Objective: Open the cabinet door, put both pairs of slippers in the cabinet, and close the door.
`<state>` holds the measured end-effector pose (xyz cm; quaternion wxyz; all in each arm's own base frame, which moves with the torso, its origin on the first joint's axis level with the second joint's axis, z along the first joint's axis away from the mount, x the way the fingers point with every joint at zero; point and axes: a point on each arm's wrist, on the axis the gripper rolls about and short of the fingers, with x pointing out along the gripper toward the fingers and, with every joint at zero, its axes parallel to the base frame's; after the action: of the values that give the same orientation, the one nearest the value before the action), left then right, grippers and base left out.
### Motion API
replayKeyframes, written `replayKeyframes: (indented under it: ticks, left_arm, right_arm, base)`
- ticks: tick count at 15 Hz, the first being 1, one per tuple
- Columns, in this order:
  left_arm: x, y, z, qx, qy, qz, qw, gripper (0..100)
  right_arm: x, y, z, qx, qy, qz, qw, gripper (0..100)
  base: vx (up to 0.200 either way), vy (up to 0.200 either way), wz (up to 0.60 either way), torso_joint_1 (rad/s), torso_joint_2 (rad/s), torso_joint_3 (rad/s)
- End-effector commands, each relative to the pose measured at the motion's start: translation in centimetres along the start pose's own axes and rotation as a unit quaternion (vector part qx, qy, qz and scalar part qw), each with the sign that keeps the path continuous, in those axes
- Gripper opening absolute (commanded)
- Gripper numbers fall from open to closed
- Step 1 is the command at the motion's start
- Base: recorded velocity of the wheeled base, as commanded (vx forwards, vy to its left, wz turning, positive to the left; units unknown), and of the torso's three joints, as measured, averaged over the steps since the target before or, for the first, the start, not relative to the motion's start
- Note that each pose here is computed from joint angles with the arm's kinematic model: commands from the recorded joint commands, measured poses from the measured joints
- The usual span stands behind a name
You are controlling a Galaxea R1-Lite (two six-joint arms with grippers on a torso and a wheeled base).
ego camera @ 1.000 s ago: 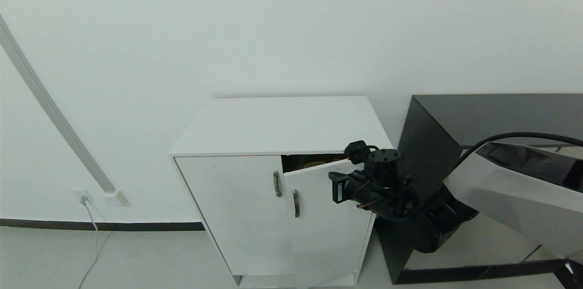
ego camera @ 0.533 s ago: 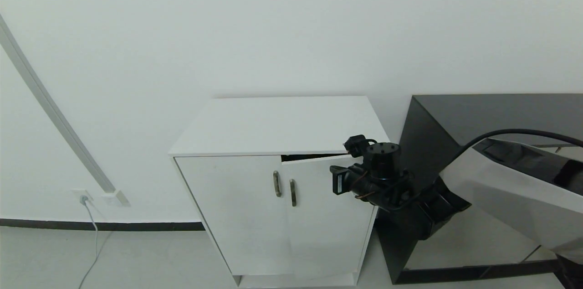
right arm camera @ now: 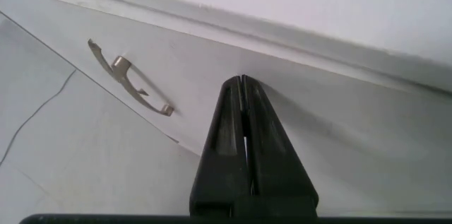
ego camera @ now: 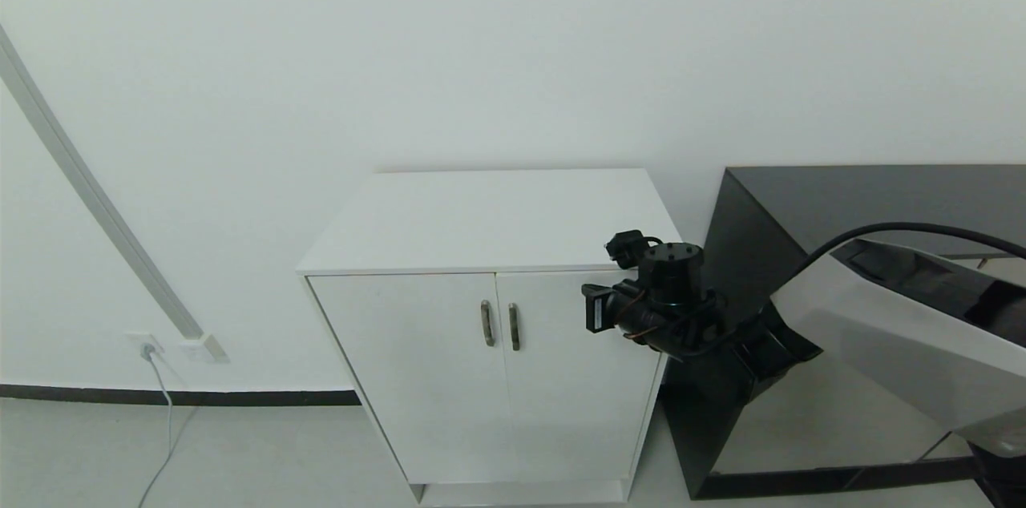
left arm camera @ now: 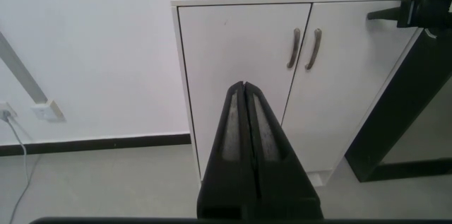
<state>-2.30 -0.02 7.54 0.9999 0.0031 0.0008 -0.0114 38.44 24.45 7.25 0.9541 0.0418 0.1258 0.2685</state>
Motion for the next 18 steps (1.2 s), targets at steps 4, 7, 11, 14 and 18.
replayKeyframes:
  ticks: [4,7,11,14,18]
  left_arm:
    - [0.0,0.0,0.0,0.000,0.001,0.000,1.0000,0]
    - [0.0,0.0,0.0,0.000,0.001,0.000,1.0000,0]
    - [0.0,0.0,0.0,0.000,0.001,0.000,1.0000,0]
    - [0.0,0.0,0.0,0.000,0.001,0.000,1.0000,0]
    - [0.0,0.0,0.0,0.000,0.001,0.000,1.0000,0]
  right_arm:
    - [0.2,-0.2,0.2,0.001,-0.004,-0.002,1.000,0]
    - [0.4,-0.2,0.1,0.001,-0.005,-0.002,1.000,0]
    - [0.2,-0.2,0.2,0.000,-0.005,-0.002,1.000,0]
    - [-1.8,0.6,1.2,-0.002,-0.005,0.005,1.000,0]
    - [-7.2,1.3,3.4,-0.002,-0.026,0.010,1.000,0]
  base:
    - [0.000,0.000,0.00,0.000,0.00,0.000]
    - [0.000,0.000,0.00,0.000,0.00,0.000]
    - [0.000,0.000,0.00,0.000,0.00,0.000]
    - [0.000,0.000,0.00,0.000,0.00,0.000]
    - [0.000,0.000,0.00,0.000,0.00,0.000]
